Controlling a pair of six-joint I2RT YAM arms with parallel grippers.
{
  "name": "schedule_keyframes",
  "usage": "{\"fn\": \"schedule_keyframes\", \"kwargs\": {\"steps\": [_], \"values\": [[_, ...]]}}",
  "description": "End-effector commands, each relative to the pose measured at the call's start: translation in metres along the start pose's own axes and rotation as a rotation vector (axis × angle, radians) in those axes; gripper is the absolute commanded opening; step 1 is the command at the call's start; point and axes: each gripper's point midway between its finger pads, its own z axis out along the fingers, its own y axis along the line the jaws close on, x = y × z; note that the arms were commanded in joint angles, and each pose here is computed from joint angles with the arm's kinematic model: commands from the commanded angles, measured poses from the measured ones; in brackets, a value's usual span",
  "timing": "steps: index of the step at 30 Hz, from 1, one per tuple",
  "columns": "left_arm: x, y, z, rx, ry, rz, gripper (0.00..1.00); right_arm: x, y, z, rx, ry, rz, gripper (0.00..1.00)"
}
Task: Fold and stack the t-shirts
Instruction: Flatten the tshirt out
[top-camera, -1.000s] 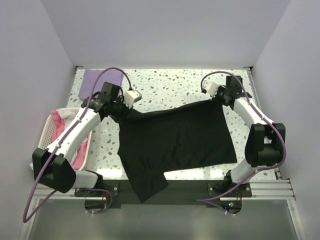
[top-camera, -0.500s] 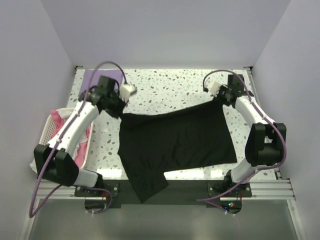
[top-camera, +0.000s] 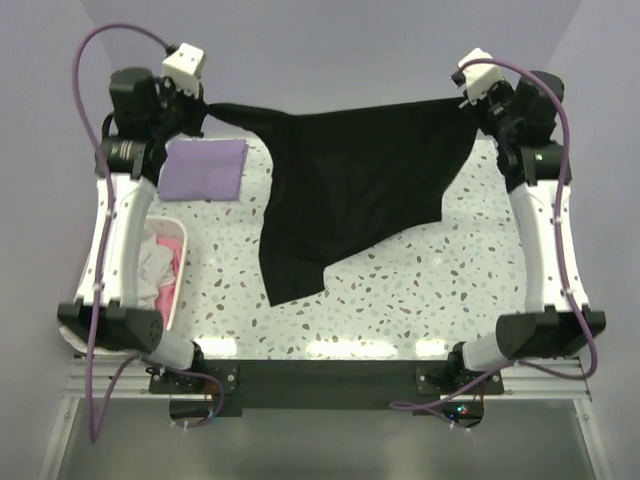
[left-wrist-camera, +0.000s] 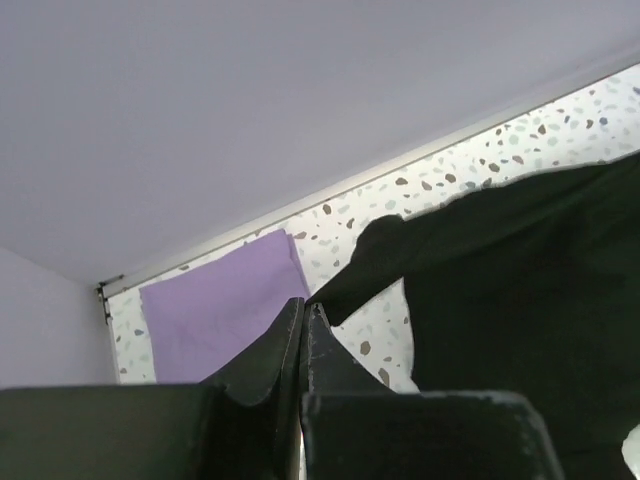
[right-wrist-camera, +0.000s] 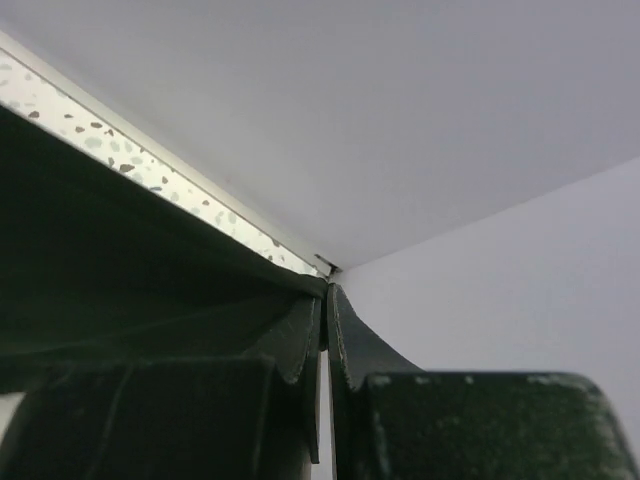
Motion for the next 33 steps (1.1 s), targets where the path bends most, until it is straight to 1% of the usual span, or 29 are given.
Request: {"fn": "schedule_keyframes", "kwargs": {"steps": [1,2,4,5,6,8,9,11,12,13,15,16,17,18,19,20,22,23,24,26,27,28,30,31,33], "values": [[-0.065,-0.007,-0.095,-0.094,-0.329,0.096,0.0,-0.03,-0.016,-0.068,0.071,-0.091,0.011,0.0],[-0.085,-0.012,-0.141,-0.135,-0.428,0.122,0.0,-0.045,-0.028,-0.099,0.13,-0.146,-0.006,0.0],[-0.086,-0.012,-0.172,-0.192,-0.466,0.144,0.0,-0.049,-0.033,-0.126,0.178,-0.17,-0.026,0.0],[-0.093,-0.011,-0.206,-0.249,-0.514,0.147,0.0,-0.055,-0.036,-0.139,0.198,-0.191,-0.041,0.0],[-0.093,-0.012,-0.221,-0.267,-0.526,0.153,0.0,-0.065,-0.043,-0.169,0.245,-0.234,-0.052,0.0],[-0.092,-0.016,-0.248,-0.301,-0.567,0.177,0.0,-0.071,-0.048,-0.196,0.293,-0.264,-0.074,0.0],[-0.101,-0.021,-0.28,-0.329,-0.639,0.194,0.0,-0.078,-0.052,-0.22,0.335,-0.298,-0.083,0.0],[-0.109,-0.023,-0.317,-0.383,-0.714,0.214,0.0,-0.086,-0.058,-0.243,0.377,-0.333,-0.099,0.0],[-0.114,-0.022,-0.328,-0.405,-0.734,0.221,0.0,-0.091,-0.061,-0.257,0.399,-0.351,-0.106,0.0],[-0.124,-0.017,-0.347,-0.455,-0.762,0.228,0.0,-0.097,-0.066,-0.266,0.417,-0.364,-0.122,0.0],[-0.13,-0.007,-0.346,-0.496,-0.739,0.227,0.0,-0.103,-0.072,-0.27,0.434,-0.371,-0.137,0.0],[-0.14,-0.004,-0.355,-0.526,-0.748,0.248,0.0,-0.107,-0.077,-0.267,0.44,-0.368,-0.154,0.0],[-0.142,0.001,-0.342,-0.527,-0.719,0.255,0.0,-0.108,-0.079,-0.261,0.44,-0.362,-0.161,0.0],[-0.145,0.004,-0.338,-0.533,-0.714,0.267,0.0,-0.109,-0.082,-0.256,0.441,-0.356,-0.168,0.0],[-0.149,0.005,-0.331,-0.526,-0.703,0.305,0.0,-0.108,-0.083,-0.24,0.425,-0.342,-0.181,0.0],[-0.148,0.009,-0.309,-0.509,-0.66,0.317,0.0,-0.107,-0.082,-0.231,0.41,-0.333,-0.187,0.0],[-0.145,0.011,-0.281,-0.468,-0.61,0.356,0.0,-0.103,-0.073,-0.206,0.345,-0.322,-0.204,0.0],[-0.139,0.015,-0.252,-0.438,-0.554,0.362,0.0,-0.095,-0.064,-0.188,0.295,-0.297,-0.211,0.0],[-0.132,0.016,-0.234,-0.411,-0.515,0.369,0.0,-0.089,-0.055,-0.175,0.253,-0.286,-0.219,0.0],[-0.109,0.012,-0.186,-0.316,-0.432,0.408,0.0,-0.064,-0.026,-0.137,0.139,-0.244,-0.223,0.0],[-0.104,0.01,-0.173,-0.29,-0.431,0.42,0.0,-0.053,-0.016,-0.125,0.099,-0.222,-0.227,0.0],[-0.083,0.001,-0.146,-0.214,-0.39,0.433,0.0,-0.03,0.006,-0.106,0.028,-0.18,-0.238,0.0],[-0.051,-0.002,-0.104,-0.143,-0.332,0.419,0.0,-0.008,0.031,-0.082,-0.051,-0.156,-0.242,0.0],[-0.033,-0.009,-0.077,-0.072,-0.294,0.414,0.0,0.015,0.054,-0.065,-0.109,-0.13,-0.255,0.0],[-0.008,-0.013,-0.045,-0.024,-0.245,0.401,0.0,0.045,0.08,-0.04,-0.177,-0.087,-0.245,0.0]]}}
